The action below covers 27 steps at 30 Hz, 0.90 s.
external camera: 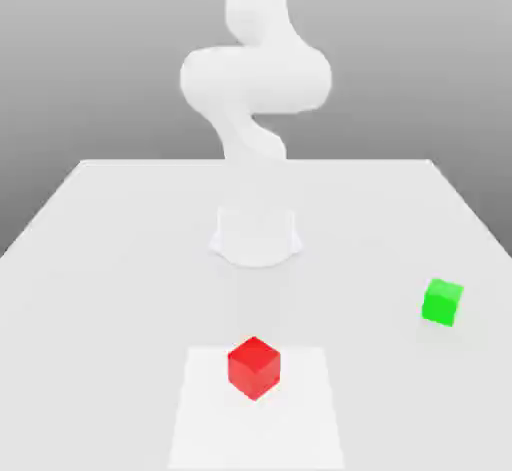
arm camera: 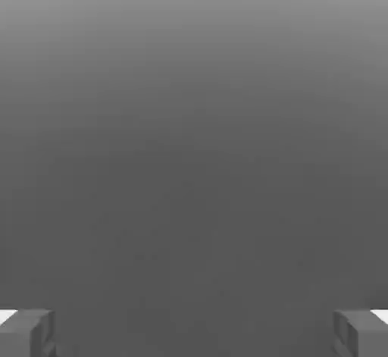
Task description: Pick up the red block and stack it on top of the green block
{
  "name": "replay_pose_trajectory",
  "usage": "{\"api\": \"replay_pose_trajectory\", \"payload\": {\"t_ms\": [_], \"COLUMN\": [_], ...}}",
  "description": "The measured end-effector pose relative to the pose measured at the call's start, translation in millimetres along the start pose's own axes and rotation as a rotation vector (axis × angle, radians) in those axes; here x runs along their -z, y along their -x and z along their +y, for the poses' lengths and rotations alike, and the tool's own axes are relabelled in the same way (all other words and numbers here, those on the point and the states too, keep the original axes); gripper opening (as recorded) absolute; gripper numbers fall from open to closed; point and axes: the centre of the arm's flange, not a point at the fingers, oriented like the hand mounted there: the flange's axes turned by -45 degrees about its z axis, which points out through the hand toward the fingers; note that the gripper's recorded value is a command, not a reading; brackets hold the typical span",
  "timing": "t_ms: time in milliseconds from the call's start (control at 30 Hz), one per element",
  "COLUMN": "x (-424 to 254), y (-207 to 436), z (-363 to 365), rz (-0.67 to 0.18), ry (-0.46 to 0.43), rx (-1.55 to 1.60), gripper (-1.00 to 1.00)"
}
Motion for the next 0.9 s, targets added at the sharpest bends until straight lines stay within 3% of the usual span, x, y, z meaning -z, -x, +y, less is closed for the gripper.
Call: {"api": "replay_pose_trajectory", "payload": {"t_ms": [333,600,900], "x": [-227,-330,-365], "y": [119,286,322], "z": [5,18,18], "rz": [-0.355,-0.657,-0.677], "ry": [0.17,0.252,0.256], "rx": [-0.296,-0.619,-0.662], "gripper": [0.0,0.0,0.0]}}
